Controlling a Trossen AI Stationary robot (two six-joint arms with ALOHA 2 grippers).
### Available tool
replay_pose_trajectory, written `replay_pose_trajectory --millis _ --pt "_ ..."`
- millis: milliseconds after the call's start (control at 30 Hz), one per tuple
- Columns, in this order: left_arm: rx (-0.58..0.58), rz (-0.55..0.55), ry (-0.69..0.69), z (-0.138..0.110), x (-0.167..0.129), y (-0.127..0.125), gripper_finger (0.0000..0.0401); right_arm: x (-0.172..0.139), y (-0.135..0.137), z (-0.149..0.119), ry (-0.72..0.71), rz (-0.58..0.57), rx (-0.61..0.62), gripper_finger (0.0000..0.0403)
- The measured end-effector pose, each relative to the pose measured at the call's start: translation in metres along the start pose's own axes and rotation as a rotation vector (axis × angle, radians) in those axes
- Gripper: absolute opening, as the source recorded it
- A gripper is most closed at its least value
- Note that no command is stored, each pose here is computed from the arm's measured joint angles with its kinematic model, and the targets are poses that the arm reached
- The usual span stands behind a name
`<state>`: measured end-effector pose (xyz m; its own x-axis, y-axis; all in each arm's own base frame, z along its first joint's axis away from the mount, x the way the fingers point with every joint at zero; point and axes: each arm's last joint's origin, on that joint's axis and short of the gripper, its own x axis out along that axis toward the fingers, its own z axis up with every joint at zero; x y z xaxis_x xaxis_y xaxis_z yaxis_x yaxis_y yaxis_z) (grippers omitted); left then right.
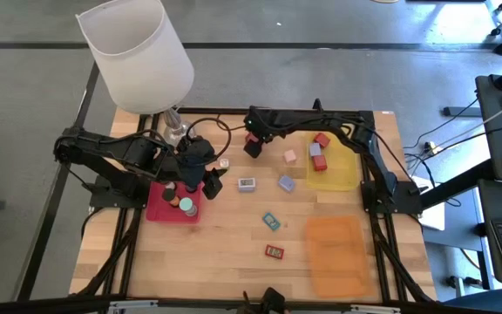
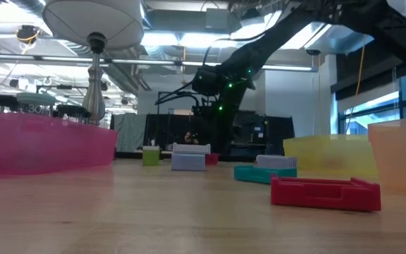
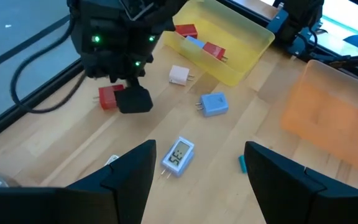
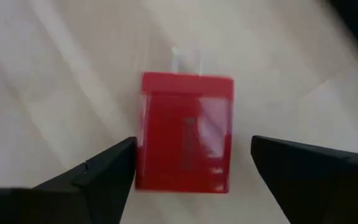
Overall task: Pick & Place Office items
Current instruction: Put the red charger adapter into the yellow bin
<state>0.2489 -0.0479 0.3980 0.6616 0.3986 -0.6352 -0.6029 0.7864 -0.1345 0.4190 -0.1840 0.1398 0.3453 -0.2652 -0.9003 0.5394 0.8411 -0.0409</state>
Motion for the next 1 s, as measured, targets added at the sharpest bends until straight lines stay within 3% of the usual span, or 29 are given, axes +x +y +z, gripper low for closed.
replay_pose_trajectory --millis 200,467,667,800,1000 --pt "-0.013 0.0 0.0 0.0 0.0 0.0 0.0242 -0.001 0.002 0.0 -0.006 -0.053 -0.016 0.0285" --pt "-0.014 -0.001 0.0 0.0 0.0 0.0 0.0242 0.0 -0.003 0.0 -0.006 -0.07 -0.006 0.0209" --pt "-0.015 0.0 0.0 0.0 0.0 0.0 0.0242 -0.005 -0.011 0.0 0.021 -0.002 0.031 0.0207" --pt "-0.015 -0.001 0.0 0.0 0.0 0.0 0.0242 -0.023 -0.018 0.003 0.017 0.026 0.079 0.0207" --pt "0.001 0.015 -0.014 0.0 0.0 0.0 0.0242 -0.079 -0.028 0.013 -0.068 -0.004 0.086 0.0208"
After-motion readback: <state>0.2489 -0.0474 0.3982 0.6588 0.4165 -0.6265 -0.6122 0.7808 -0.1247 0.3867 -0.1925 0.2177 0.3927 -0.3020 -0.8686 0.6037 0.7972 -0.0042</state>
